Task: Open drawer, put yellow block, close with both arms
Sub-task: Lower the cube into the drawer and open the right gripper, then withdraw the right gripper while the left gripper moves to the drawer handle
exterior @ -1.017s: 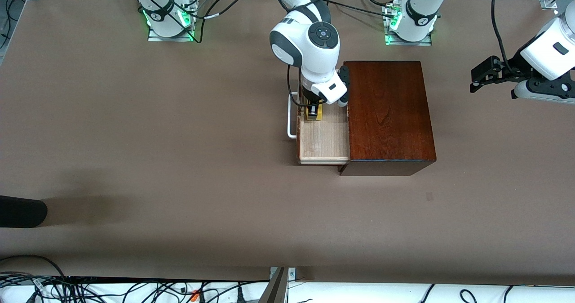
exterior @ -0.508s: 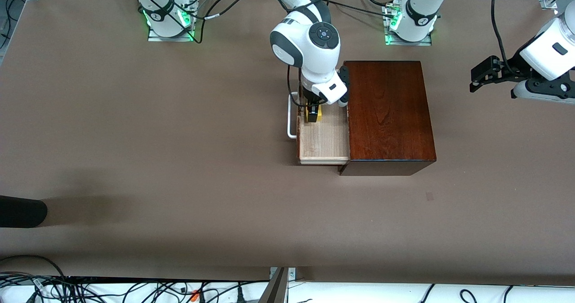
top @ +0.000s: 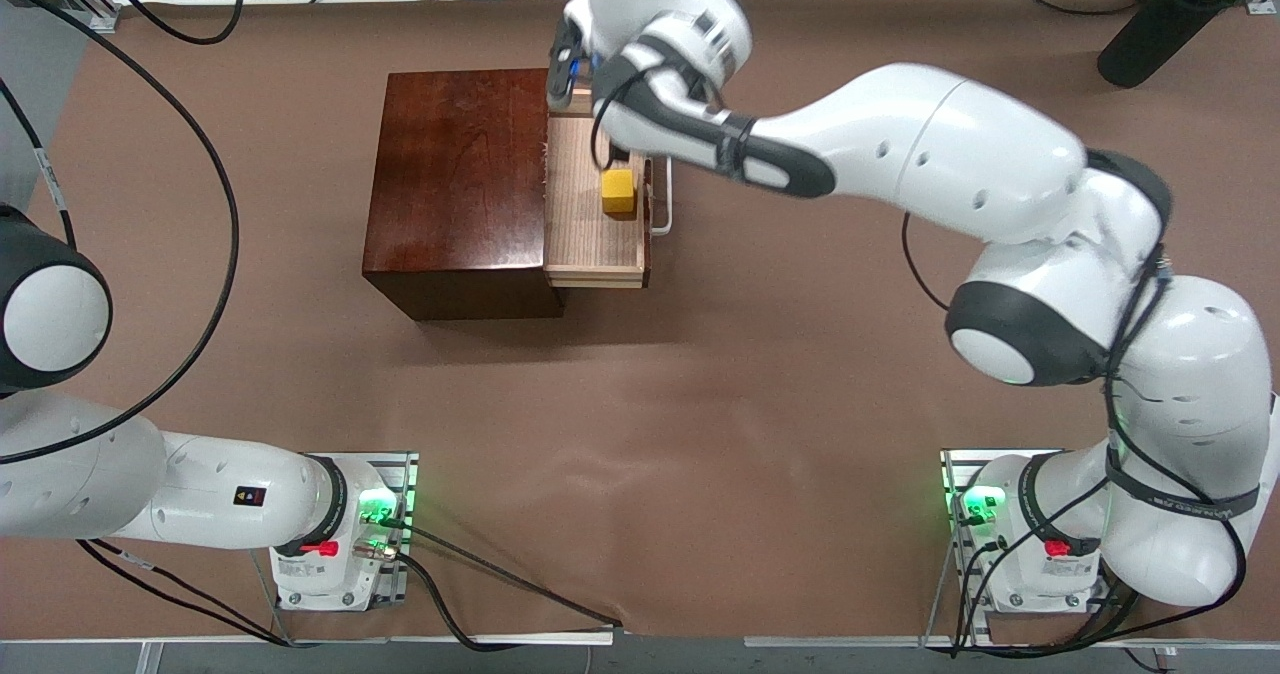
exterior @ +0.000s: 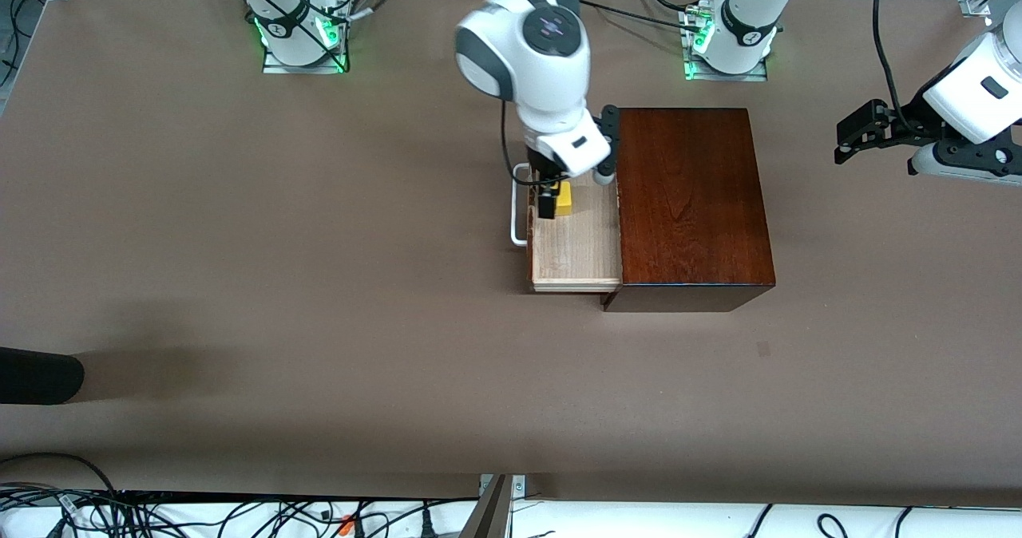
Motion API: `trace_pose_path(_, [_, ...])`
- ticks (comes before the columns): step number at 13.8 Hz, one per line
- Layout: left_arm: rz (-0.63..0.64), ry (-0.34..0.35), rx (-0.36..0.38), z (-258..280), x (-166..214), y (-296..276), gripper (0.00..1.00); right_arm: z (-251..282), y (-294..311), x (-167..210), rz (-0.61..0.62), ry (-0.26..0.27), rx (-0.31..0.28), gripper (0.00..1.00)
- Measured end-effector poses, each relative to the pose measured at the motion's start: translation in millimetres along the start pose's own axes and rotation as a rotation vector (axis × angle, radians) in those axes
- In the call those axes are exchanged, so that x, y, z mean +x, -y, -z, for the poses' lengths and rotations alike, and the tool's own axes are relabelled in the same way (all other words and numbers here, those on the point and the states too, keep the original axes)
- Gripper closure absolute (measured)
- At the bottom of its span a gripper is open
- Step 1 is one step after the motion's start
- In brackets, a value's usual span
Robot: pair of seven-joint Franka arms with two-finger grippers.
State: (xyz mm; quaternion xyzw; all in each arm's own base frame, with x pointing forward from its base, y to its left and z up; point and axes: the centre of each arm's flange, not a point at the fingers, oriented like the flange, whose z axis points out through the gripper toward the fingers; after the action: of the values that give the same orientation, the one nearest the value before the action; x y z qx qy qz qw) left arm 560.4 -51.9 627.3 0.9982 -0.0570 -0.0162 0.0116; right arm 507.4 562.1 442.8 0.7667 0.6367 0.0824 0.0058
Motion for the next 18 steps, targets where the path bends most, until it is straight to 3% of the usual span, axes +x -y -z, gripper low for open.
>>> trace_pose_path(3, [-0.001, 0.000, 0.000, 0, 0, -1, 0.00, 67, -74, -58, -0.146, -0.082, 0.004, 0.00])
trace_pose_path(4, [-0.006, -0.001, 0.000, 0, 0, -3, 0.00, 85, -93, -81, -0.189, -0.082, 0.021, 0.00])
trace_pose_path(6, [-0.039, -0.003, 0.000, 0, 1, -20, 0.00, 118, -119, -128, -0.259, -0.046, 0.063, 0.00])
trace_pose_path(11, [-0.214, 0.001, -0.004, -6, -5, -117, 0.00, 195, -169, -257, -0.459, 0.060, 0.073, 0.00])
trace_pose_path(18, [-0.550, -0.035, -0.075, -54, -22, -305, 0.00, 231, -190, -375, -0.759, 0.090, 0.102, 0.00])
